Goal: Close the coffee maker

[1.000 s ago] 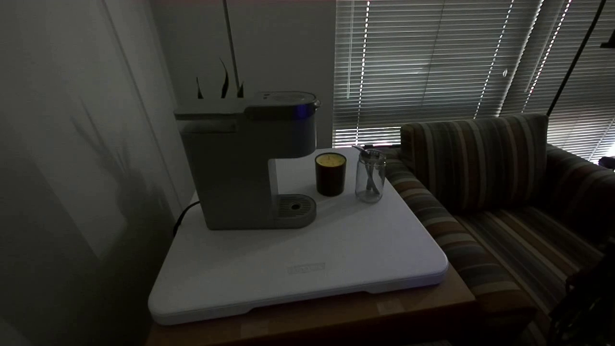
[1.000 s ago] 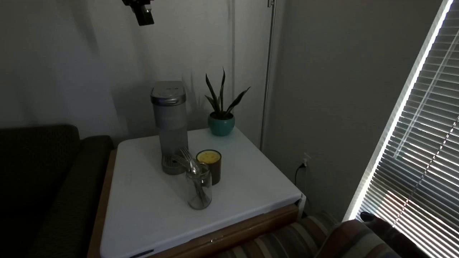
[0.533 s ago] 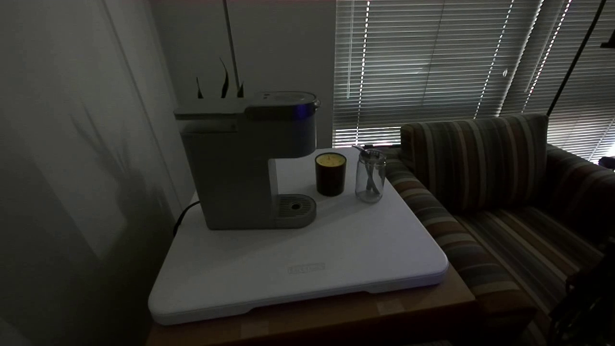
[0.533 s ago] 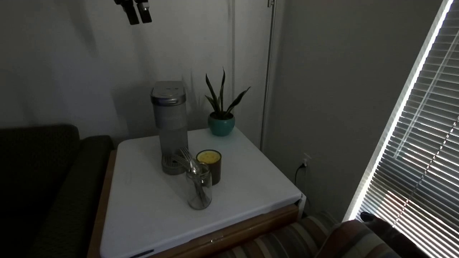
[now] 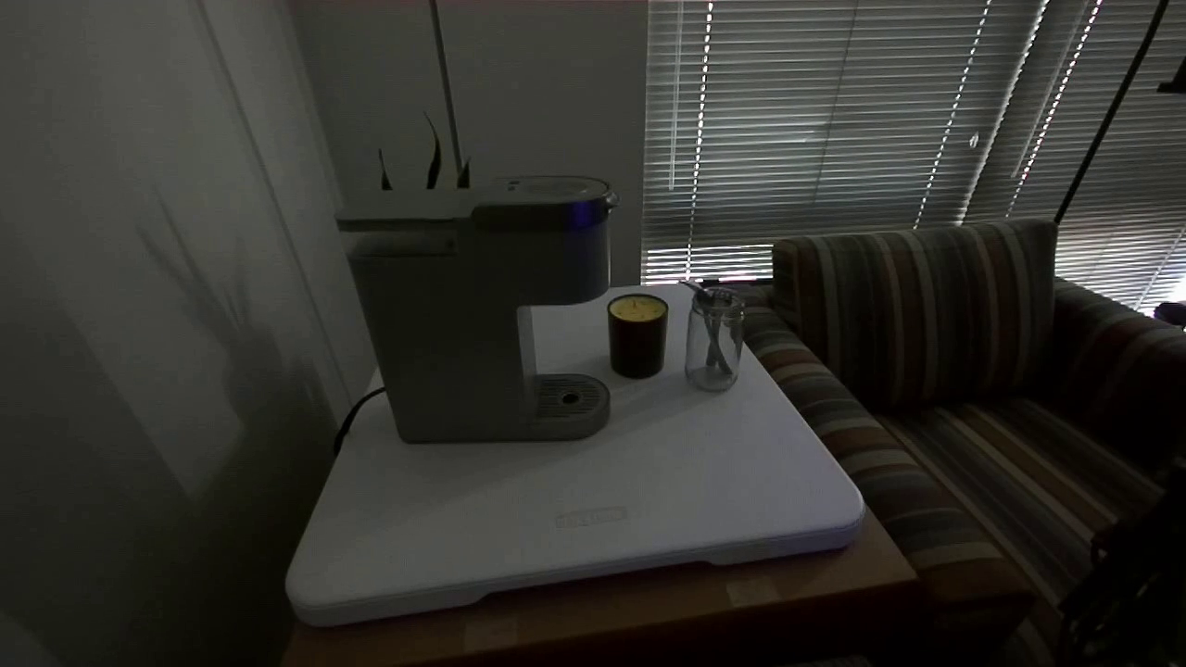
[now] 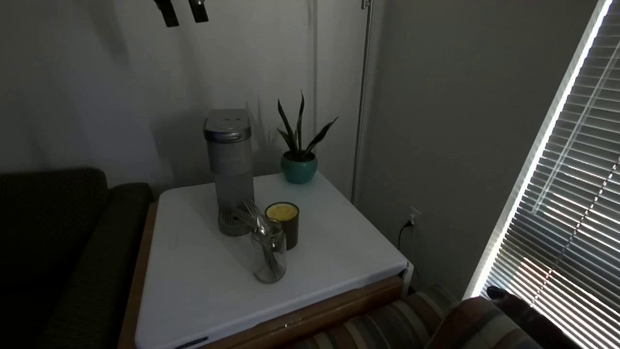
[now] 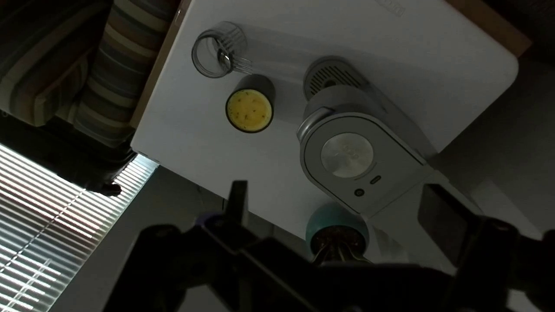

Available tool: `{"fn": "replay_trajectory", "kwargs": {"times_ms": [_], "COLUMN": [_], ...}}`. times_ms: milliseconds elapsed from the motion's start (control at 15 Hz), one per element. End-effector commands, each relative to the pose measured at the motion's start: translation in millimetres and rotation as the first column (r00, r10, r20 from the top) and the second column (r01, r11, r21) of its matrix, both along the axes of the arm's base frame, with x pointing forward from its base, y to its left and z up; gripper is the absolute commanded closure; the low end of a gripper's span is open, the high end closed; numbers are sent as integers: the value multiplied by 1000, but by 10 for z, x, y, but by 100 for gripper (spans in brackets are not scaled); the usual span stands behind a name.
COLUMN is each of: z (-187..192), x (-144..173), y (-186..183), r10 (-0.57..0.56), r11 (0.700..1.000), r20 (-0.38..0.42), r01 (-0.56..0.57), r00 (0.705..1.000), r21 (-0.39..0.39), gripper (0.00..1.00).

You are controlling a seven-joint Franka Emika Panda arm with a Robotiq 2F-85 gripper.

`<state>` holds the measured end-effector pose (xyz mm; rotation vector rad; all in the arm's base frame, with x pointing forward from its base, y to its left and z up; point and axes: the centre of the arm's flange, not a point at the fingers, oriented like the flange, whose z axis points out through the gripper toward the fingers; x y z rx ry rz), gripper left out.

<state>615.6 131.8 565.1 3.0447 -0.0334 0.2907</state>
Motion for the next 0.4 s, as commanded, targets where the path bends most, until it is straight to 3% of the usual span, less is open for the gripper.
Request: {"fn": "replay_trajectory", "kwargs": {"times_ms": [0,333], "z": [-61,-8], "x": [12,15], "y": [-64,-29], "r10": [-45,-56], "r11": [998,998], "r20": [-2,3], "r01": [45,56], "r00": [999,998], "r21": [38,30], "gripper": [0,0]}}
